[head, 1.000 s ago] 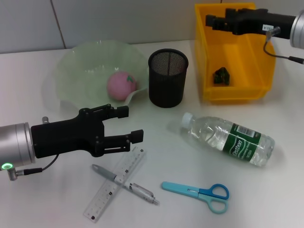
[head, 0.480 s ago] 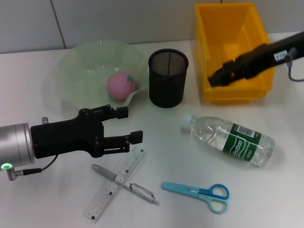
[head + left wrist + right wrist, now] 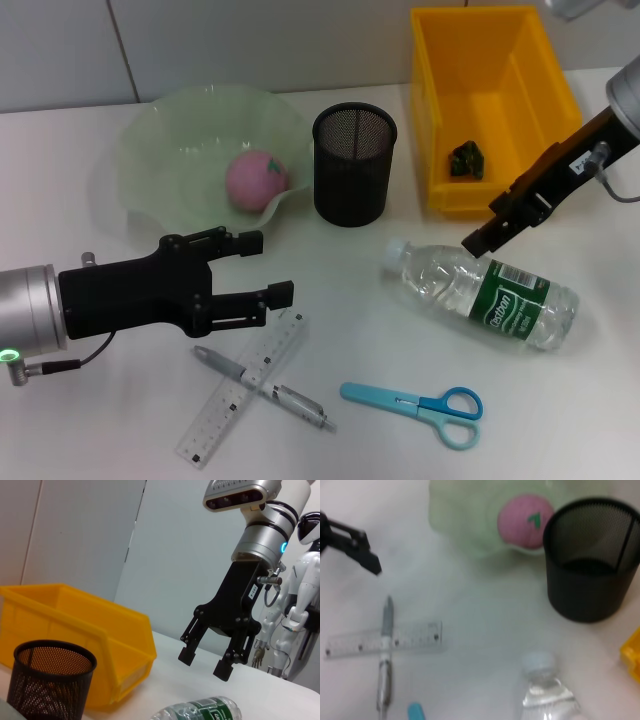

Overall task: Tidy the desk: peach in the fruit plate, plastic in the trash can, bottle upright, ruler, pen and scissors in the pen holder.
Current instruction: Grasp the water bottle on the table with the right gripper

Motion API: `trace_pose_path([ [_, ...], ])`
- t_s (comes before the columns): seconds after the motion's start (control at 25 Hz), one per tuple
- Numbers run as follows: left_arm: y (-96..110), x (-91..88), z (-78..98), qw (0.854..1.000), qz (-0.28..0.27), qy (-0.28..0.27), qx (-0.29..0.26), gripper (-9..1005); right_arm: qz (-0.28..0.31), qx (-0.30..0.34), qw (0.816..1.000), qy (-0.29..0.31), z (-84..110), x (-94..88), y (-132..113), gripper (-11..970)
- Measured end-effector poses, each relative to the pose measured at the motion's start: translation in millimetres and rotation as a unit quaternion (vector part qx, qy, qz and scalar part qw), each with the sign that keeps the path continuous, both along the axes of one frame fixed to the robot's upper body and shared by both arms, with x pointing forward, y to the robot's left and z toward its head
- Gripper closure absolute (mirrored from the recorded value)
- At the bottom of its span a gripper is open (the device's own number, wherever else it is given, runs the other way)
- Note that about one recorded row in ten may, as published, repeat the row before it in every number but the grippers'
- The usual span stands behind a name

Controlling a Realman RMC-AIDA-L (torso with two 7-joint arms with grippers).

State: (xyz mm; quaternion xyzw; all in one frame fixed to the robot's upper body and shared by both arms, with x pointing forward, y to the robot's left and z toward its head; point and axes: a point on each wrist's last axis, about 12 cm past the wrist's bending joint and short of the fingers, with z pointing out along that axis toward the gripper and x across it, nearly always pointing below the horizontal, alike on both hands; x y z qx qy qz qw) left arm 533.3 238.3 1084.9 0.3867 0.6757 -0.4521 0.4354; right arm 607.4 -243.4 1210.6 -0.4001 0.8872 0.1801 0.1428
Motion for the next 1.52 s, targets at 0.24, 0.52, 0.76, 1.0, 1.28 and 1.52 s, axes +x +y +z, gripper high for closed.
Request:
trace_pose_path([
  [0.24, -2.0, -0.9, -0.9, 1.0, -0.001, 0.001, -0.001, 217, 0.021, -0.041, 0.999, 0.007, -7.3, 0.7, 9.7, 199],
  [0.52, -2.8, -0.1, -0.5, 1.0, -0.002, 0.0, -0.001, 219, 0.031, -0.076, 0.997, 0.012, -20.5, 3.9, 19.0, 201],
  [0.76, -3.9, 0.1, -0.5, 1.0, -0.003, -0.004, 0.0, 220, 0.042, -0.096, 0.994, 0.013, -32.2, 5.8, 24.8, 201],
  [1.0, -4.6, -0.5, -0.9, 1.0, -0.003, -0.005, -0.001, 222, 0.052, -0.114, 0.992, 0.018, -39.9, 4.0, 28.6, 200],
  [1.28, -5.7, 0.7, 0.1, 1.0, -0.005, -0.007, -0.001, 223, 0.062, -0.138, 0.988, 0.031, -49.9, 1.2, 30.9, 200],
  [1.52, -5.9, 1.1, 0.5, 1.0, -0.006, -0.008, -0.001, 225, 0.063, -0.142, 0.987, 0.035, -56.5, 3.0, 33.0, 199],
])
